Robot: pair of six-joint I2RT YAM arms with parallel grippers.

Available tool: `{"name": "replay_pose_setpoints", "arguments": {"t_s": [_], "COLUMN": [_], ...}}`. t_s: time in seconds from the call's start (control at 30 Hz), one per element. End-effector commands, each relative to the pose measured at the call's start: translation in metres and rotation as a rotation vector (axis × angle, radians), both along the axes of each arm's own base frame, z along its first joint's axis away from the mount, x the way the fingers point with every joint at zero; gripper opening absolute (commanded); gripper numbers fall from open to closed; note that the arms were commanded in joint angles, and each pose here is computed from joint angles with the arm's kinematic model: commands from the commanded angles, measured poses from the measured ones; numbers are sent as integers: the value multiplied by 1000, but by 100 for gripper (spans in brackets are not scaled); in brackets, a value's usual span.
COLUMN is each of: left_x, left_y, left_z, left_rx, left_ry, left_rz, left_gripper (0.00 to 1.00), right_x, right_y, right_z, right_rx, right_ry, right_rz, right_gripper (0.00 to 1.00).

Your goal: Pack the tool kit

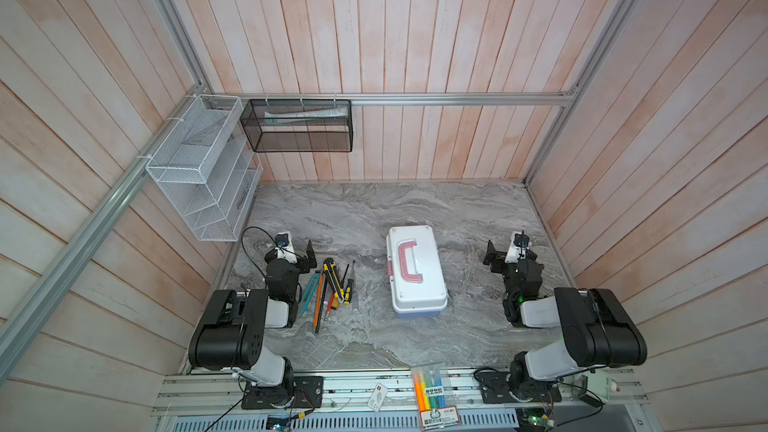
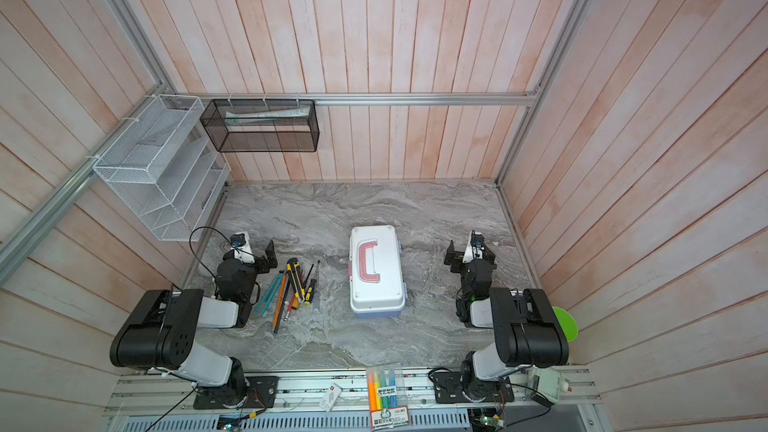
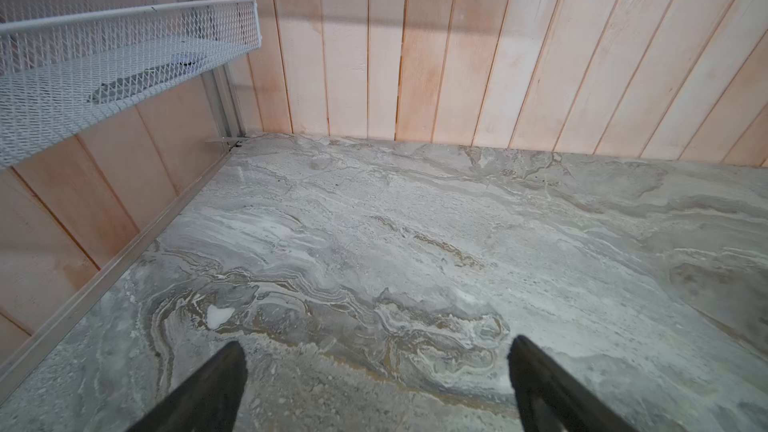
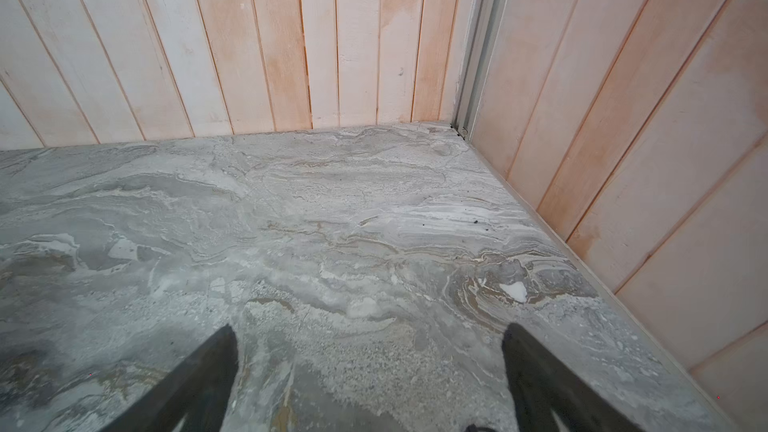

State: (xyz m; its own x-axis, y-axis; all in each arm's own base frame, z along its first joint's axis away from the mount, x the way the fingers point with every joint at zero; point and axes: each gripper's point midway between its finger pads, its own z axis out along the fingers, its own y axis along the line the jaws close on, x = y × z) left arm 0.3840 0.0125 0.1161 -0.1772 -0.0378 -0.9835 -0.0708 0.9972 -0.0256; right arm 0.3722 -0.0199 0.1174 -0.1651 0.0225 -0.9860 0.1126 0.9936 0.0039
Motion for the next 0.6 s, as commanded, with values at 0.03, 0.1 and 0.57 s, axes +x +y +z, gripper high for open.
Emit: {"name": "replay_pose_setpoints", "arguments": {"t_s": [0.03,0.1,0.57], "left_x": [5,5,5], "left_y": [0,0,0], "left_z": [13,11,12], "left_rx": [11,11,11], "left_ry": [-37,-34,-35], "left_rz": [-7,-7,-7], "left_gripper": [100,100,100], "right_x": [5,5,6], "right_y": [-1,-1,-1], "right_z": [7,7,6], "right_rx": [-1,-1,5], "right_ry": [-21,-22,-17], "right_rz": [1,1,15], "right_gripper": [98,98,98]}}
